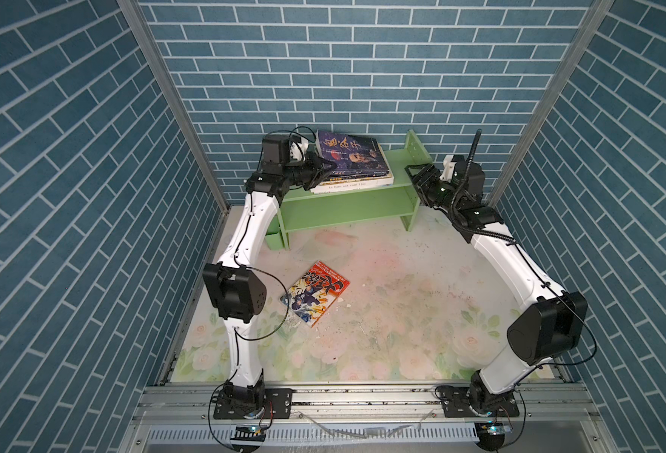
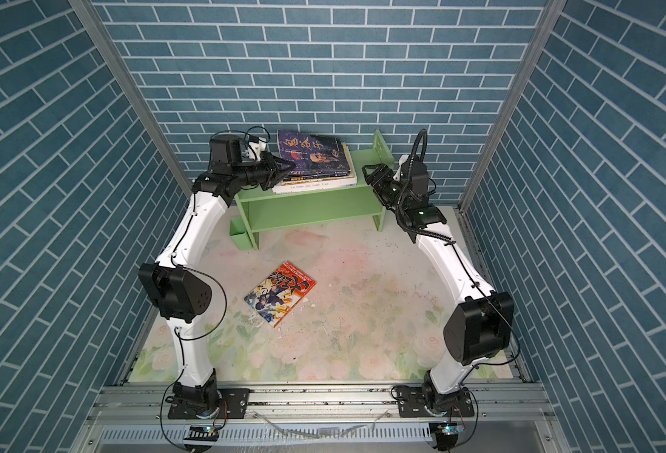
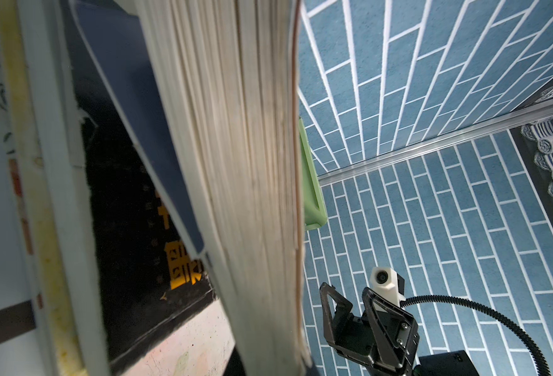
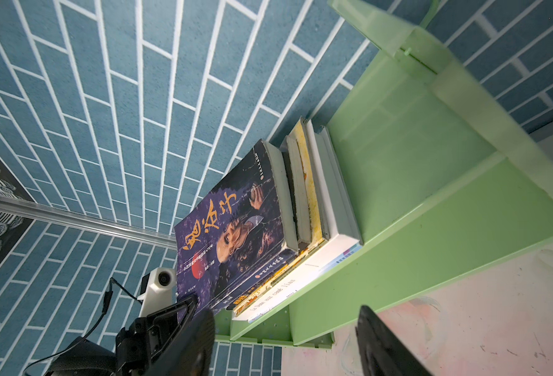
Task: Stacking books/files
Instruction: Place the book at the bookshelf.
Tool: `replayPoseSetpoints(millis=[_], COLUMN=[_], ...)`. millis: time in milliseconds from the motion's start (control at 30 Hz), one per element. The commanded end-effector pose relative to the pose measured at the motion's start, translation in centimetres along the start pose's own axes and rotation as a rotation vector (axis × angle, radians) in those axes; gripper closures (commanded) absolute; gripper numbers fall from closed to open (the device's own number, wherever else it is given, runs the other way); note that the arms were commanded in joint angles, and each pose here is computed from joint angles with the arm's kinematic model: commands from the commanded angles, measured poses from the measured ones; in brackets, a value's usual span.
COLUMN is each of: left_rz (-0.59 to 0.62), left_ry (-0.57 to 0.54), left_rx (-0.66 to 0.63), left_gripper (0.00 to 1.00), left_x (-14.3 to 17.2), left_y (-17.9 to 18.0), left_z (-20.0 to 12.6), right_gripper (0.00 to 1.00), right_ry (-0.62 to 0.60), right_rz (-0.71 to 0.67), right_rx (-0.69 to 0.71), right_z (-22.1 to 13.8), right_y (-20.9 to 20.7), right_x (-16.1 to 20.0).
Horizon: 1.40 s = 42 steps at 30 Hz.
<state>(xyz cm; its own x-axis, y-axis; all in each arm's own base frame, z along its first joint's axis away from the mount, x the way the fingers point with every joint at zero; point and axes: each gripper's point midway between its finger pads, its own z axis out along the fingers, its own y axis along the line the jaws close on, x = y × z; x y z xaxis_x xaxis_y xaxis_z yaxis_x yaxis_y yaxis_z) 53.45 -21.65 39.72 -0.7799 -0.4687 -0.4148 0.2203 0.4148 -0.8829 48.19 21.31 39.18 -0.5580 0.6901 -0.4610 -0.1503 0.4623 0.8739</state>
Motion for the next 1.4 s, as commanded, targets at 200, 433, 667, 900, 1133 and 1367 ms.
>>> replayPoseSetpoints(millis=[200,433,667,900,1133,1367], left_rz=[0.073,0.071,0.072,0.08,0.096,0.116], left_ry=[-0.05,-0.052,-0.064,-0.053,-0.049,-0.053], left_rx=[0.06,0.034,0.02,-0.011,-0.027,-0.066], left_gripper=[1.0,1.0,1.0,0.88,0.5,0.18], left_x=[-1.6,-1.6,-1.7,-1.2,-1.1,-1.2], left_y=[-1.8,-1.0,-0.3,0.4,0.5,0.6], left_z=[-0.3,-0.1,0.2,0.1,-0.2,-0.7], right_gripper=[0.3,0.3,0.3,0.3,0.3,0.3], right_ry=[-0.029,-0.025,-0.021,-0.027,-0.024,-0.019], right_rz=[-0.027,-0.028,-0.029,-0.029,-0.024,-0.018], right_rx=[-0.017,-0.012,-0.013,0.001,0.002,0.004], right_z=[-1.2,-1.1,-1.2,-1.5,-1.1,-0.8], right_y=[1.3,1.1,1.2,0.8,0.7,0.5], right_x=[-0.7,-0.6,-0.5,-0.5,-0.5,-0.4])
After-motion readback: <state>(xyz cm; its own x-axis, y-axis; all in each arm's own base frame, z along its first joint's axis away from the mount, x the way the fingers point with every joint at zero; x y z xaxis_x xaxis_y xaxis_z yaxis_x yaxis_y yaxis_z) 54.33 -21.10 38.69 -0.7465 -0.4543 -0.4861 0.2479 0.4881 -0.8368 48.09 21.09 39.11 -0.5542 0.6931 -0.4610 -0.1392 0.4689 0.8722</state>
